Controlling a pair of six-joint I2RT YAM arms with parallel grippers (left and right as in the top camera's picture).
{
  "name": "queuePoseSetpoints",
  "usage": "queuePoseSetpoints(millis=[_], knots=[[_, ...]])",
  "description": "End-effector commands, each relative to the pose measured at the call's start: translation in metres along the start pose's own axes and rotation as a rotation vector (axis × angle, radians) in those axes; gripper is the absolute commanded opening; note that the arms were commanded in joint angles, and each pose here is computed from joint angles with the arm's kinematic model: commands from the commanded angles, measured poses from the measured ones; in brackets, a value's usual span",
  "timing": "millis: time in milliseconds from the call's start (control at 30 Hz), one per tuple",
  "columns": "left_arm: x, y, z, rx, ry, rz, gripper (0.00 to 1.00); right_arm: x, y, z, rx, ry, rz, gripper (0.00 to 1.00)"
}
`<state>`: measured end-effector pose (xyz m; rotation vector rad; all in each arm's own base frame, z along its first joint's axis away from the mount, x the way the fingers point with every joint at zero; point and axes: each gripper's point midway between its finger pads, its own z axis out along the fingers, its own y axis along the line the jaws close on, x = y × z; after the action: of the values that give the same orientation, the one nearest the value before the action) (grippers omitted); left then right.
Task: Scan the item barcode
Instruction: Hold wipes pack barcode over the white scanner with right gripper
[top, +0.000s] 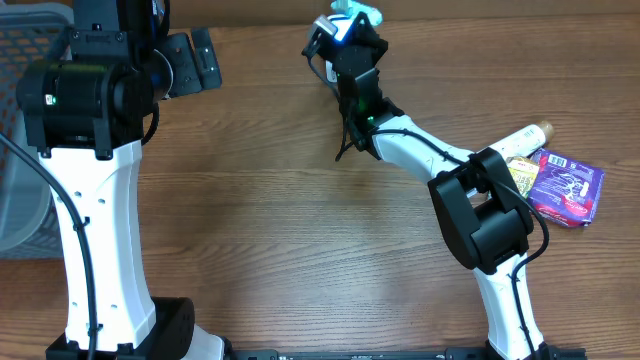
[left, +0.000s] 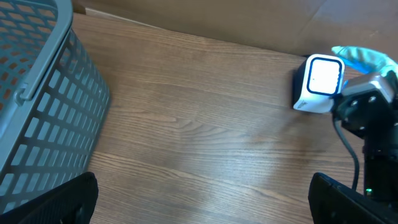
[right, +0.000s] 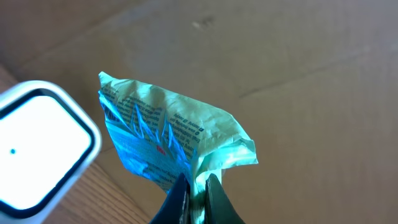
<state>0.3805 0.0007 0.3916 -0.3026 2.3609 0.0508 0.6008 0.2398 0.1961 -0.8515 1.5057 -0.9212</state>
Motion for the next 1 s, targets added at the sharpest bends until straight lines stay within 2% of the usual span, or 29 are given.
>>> queuePoseSetpoints(millis=[0,967], knots=[[-0.003,0.001,0.0,-0.009,-0.012,-0.015,1.0,-0.004,-0.003,0.002,0.006,-0.02,0.002,0.04],[-0.003,0.002,0.002,-0.012,-0.008,-0.015,1.0,0.015,0.011,0.019,-0.064,-0.046,-0.027,0.04]])
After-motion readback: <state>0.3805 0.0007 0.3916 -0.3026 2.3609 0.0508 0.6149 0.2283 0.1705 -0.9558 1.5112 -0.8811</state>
